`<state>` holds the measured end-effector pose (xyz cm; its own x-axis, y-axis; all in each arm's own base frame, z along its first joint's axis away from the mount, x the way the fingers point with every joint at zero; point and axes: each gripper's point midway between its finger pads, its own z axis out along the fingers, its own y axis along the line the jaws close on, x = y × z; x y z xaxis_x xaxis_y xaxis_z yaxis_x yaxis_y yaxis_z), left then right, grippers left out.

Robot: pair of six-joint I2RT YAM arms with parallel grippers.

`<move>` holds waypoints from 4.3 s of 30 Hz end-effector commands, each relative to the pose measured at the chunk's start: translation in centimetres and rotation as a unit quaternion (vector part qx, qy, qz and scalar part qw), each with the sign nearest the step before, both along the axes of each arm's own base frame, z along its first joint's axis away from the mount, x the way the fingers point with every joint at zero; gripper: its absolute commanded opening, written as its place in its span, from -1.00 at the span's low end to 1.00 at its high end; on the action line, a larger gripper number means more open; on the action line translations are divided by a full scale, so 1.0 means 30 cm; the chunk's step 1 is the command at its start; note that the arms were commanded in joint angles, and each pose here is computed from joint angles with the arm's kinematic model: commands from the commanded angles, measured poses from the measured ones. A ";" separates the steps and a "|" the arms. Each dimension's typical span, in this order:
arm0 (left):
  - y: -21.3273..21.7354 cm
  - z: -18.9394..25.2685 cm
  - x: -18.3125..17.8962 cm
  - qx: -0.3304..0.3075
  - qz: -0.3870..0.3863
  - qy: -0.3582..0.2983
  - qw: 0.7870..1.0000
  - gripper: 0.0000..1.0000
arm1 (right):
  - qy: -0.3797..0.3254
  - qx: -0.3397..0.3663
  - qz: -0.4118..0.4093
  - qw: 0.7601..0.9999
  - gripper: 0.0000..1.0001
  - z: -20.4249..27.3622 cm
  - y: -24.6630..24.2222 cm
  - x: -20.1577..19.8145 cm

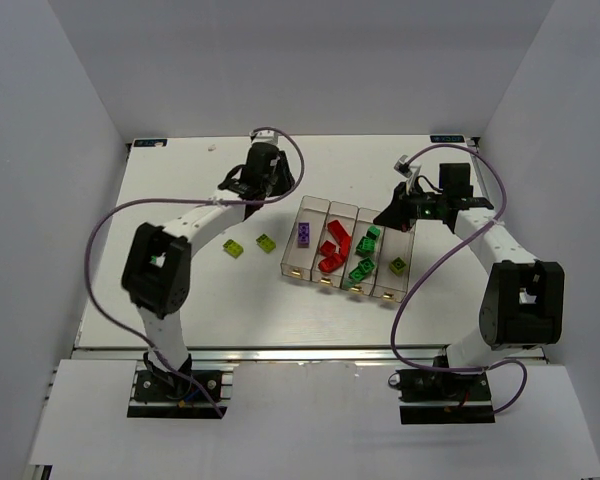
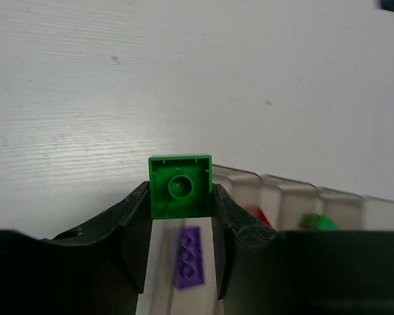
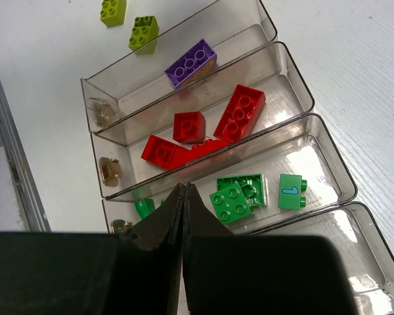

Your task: Sort the legos into containers by color

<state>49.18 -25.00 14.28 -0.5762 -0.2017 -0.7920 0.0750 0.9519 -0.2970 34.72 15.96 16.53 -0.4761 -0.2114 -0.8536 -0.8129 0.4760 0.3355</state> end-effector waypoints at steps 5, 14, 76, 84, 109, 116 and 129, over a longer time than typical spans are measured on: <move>-0.213 0.168 -0.286 -0.158 -0.162 -0.023 0.974 -0.96 | -0.012 -0.005 0.003 1.000 -1.00 0.023 -0.006 -0.030; -0.449 0.104 -0.473 -0.166 -0.263 0.002 0.951 -0.95 | -0.035 -0.017 -0.013 0.999 -1.00 0.073 -0.024 -0.023; 0.534 0.259 -0.849 -0.186 0.187 -0.067 0.962 0.37 | -0.032 -0.244 0.028 0.969 0.35 -0.189 0.961 0.164; 0.587 0.240 -0.893 -0.182 0.211 -0.067 0.958 0.48 | 0.014 -0.293 0.057 0.954 0.44 -0.396 0.907 0.096; 0.524 0.161 -0.834 -0.185 0.202 -0.042 0.961 0.55 | -0.023 -0.250 0.152 0.956 -0.98 -0.253 0.957 -0.018; 0.488 0.092 -0.815 -0.207 0.200 -0.029 0.957 0.55 | -0.085 -0.064 0.269 0.957 -1.00 0.191 0.932 -0.094; 0.451 0.046 -0.772 -0.198 0.198 -0.003 0.960 0.56 | -0.056 -0.079 0.086 0.992 -1.00 0.173 0.277 -0.035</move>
